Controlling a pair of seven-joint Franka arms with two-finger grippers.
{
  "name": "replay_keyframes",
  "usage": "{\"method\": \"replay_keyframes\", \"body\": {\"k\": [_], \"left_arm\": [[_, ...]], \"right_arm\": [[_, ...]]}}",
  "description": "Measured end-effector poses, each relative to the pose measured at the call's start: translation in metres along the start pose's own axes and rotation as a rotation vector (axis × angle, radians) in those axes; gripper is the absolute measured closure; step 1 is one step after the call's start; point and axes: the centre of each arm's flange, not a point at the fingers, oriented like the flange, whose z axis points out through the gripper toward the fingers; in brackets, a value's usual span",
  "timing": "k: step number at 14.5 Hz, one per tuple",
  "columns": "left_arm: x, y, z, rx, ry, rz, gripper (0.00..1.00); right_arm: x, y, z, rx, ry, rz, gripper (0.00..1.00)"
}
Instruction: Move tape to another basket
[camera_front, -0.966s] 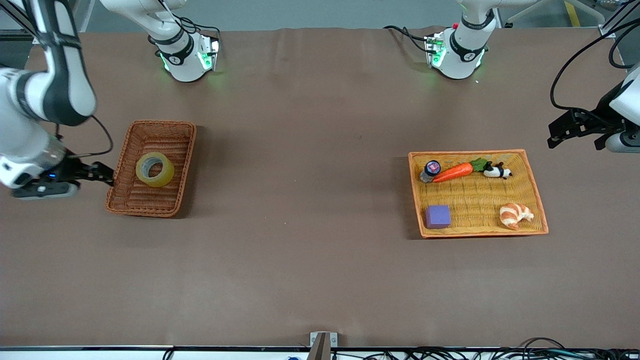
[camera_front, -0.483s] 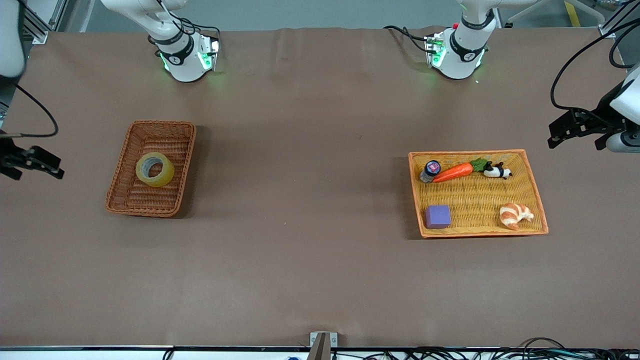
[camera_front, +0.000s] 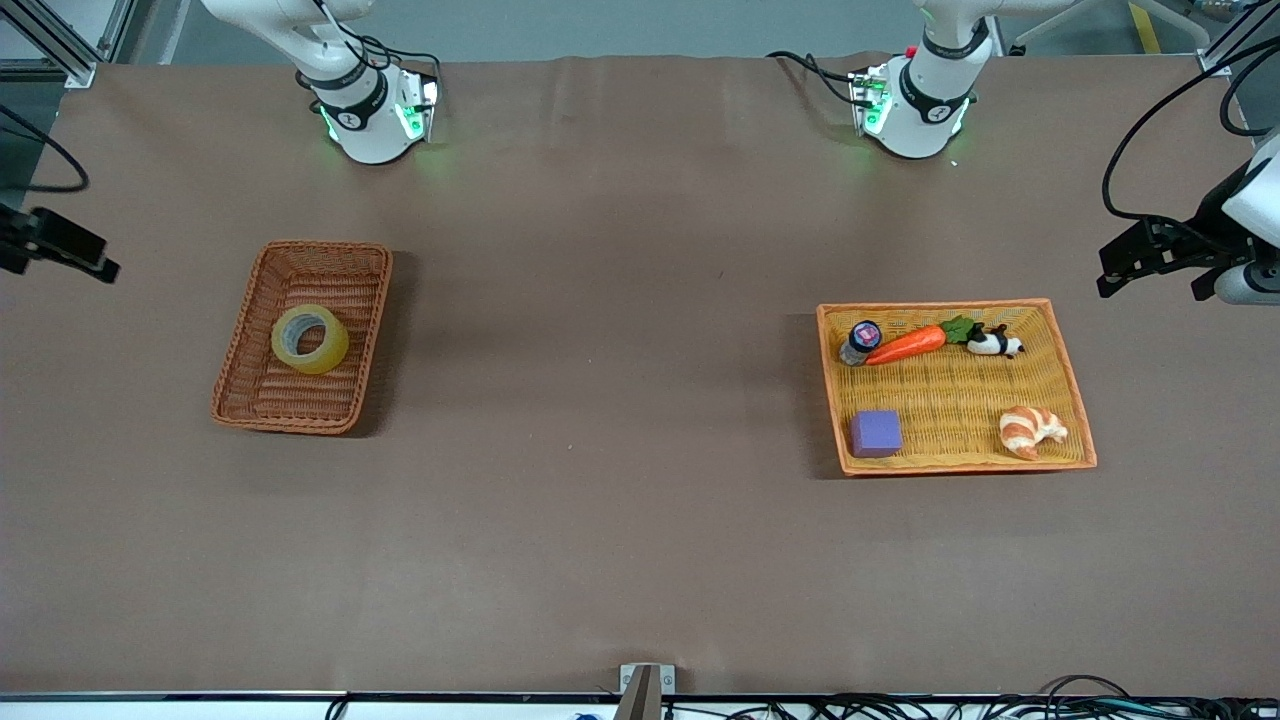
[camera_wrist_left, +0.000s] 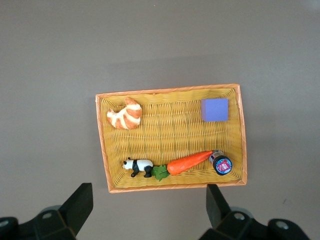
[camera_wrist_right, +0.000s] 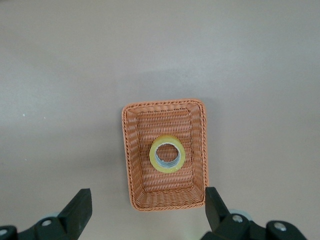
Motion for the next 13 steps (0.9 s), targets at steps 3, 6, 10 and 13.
{"method": "replay_keyframes", "body": {"k": [3, 6, 10, 13], "left_arm": [[0.0, 0.0, 0.0, 0.0, 0.001, 0.0, 0.0], [0.0, 0.0, -0.001, 0.0, 0.001, 0.0, 0.0], [0.0, 0.001, -0.001, -0.013, 0.001, -0.001, 0.0], [0.0, 0.001, -0.001, -0.014, 0.001, -0.001, 0.0]], "right_arm": [[0.004, 0.003, 0.007, -0.002, -0.005, 0.007, 0.0], [0.008, 0.004, 0.027, -0.008, -0.021, 0.009, 0.0], [0.005, 0.006, 0.033, -0.012, -0.008, 0.009, 0.0], [-0.005, 0.008, 0.039, -0.006, 0.002, 0.009, 0.0]]}}
